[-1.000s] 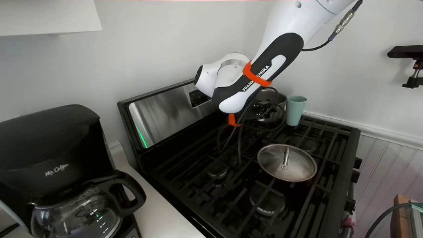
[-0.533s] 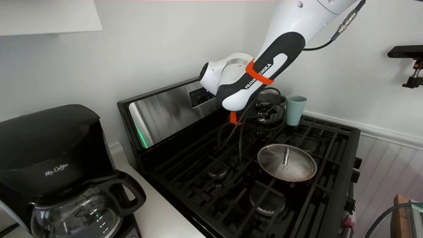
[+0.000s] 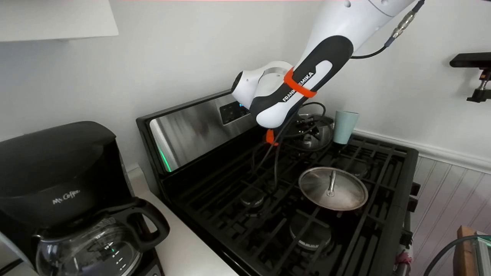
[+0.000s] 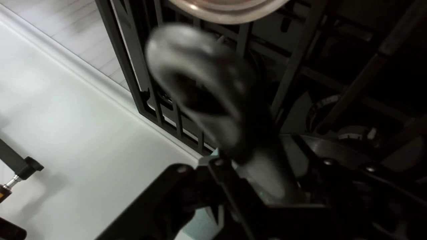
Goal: Move the pot to the right
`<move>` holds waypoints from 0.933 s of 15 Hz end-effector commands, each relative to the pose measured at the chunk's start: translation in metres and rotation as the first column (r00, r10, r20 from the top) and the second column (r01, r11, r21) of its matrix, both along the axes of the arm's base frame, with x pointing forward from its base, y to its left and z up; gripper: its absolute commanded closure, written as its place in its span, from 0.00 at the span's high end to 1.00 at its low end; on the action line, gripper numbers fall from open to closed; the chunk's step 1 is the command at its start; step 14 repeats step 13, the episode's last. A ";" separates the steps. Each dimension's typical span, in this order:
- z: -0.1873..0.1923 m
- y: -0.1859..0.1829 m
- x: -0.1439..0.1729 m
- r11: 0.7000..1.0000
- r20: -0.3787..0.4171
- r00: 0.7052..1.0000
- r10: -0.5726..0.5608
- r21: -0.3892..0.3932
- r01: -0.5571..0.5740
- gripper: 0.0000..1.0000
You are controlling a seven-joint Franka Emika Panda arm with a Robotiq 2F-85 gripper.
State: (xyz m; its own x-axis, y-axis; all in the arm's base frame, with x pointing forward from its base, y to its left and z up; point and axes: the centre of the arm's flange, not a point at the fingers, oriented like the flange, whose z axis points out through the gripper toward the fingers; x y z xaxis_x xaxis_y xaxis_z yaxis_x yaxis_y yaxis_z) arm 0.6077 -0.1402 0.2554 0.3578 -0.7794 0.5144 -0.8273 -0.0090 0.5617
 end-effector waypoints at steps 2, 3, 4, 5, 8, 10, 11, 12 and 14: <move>0.023 0.006 -0.013 0.999 0.004 0.999 -0.031 0.036 0.031 0.88; 0.028 0.008 -0.014 0.999 0.008 0.999 -0.032 0.037 0.032 0.94; 0.034 0.011 -0.015 0.999 0.012 0.999 -0.031 0.040 0.031 0.99; 0.042 0.015 -0.017 0.999 0.013 1.000 -0.027 0.047 0.027 1.00; 0.073 0.034 -0.024 0.998 0.023 0.999 -0.022 0.066 0.021 1.00; 0.099 0.055 -0.034 0.995 0.095 0.995 0.032 0.089 -0.040 1.00; 0.111 0.069 -0.039 0.989 0.141 0.985 0.096 0.100 -0.111 1.00; 0.085 0.048 -0.009 0.998 0.079 0.997 0.025 0.058 -0.030 1.00; 0.095 0.056 -0.011 0.997 0.096 0.995 0.039 0.063 -0.045 1.00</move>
